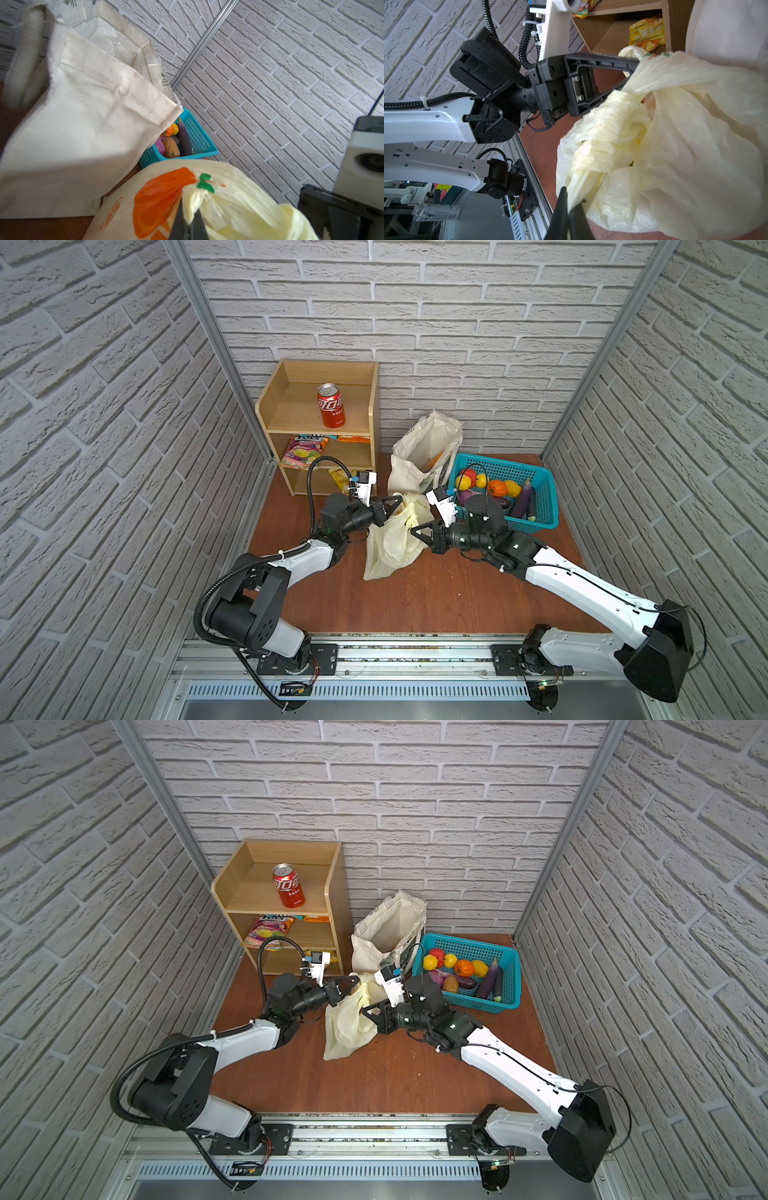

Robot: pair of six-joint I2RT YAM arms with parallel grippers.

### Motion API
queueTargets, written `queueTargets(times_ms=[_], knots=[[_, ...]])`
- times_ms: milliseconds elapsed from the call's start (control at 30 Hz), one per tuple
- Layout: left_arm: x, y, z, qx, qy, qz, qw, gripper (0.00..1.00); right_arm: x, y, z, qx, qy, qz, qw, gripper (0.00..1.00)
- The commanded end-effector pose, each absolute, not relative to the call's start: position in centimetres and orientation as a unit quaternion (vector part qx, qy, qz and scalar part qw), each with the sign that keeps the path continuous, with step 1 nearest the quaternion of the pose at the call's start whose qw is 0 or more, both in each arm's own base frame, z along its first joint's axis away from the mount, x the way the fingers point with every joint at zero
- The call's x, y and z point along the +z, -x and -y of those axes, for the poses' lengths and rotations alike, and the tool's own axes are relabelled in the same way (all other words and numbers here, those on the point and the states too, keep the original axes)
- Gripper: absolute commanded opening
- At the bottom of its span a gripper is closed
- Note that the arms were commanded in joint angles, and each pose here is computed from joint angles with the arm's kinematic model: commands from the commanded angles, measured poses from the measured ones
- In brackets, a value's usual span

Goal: Place the mixed food into the grocery bags and tie them

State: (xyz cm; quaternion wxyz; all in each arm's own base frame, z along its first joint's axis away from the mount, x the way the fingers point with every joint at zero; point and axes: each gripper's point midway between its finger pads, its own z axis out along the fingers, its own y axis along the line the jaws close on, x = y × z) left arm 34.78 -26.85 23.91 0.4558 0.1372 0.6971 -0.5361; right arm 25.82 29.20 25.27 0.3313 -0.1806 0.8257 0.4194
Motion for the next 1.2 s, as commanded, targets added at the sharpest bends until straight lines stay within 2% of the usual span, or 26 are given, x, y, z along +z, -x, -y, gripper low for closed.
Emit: queueTargets(times_ms=[0,100,367,533,800,933,1167], knots=[[24.8,-35.4,26.6,-0.536,-0.151,-0.685,0.469,0.0,27.7,-25.3,-29.4,0.424,0.198,-0.811,0.351,0.3],[24.5,-35.4,26.6,-0.537,-0.151,-0.687,0.466,0.0,28.5,-25.3,-28.2,0.403,0.19,-0.818,0.365,0.45],[24.5,-35.4,26.6,-0.54,-0.154,-0.686,0.463,0.0,29.9,-26.5,-24.2,0.347,0.133,-0.831,0.415,0.51],[24.6,-35.3,26.7,-0.541,-0.155,-0.685,0.462,0.0,29.7,-28.4,-24.8,0.327,0.119,-0.851,0.392,0.57],[24.5,-35.1,26.6,-0.543,-0.155,-0.683,0.464,0.0,29.3,-31.0,-28.2,0.344,0.133,-0.86,0.353,0.55],[24.6,-35.1,26.6,-0.544,-0.156,-0.681,0.465,0.0,28.1,-31.7,-28.8,0.339,0.129,-0.87,0.334,0.51],[24.6,-35.1,26.7,-0.549,-0.156,-0.678,0.464,0.0,25.6,-32.4,-29.1,0.323,0.121,-0.886,0.31,0.49]])
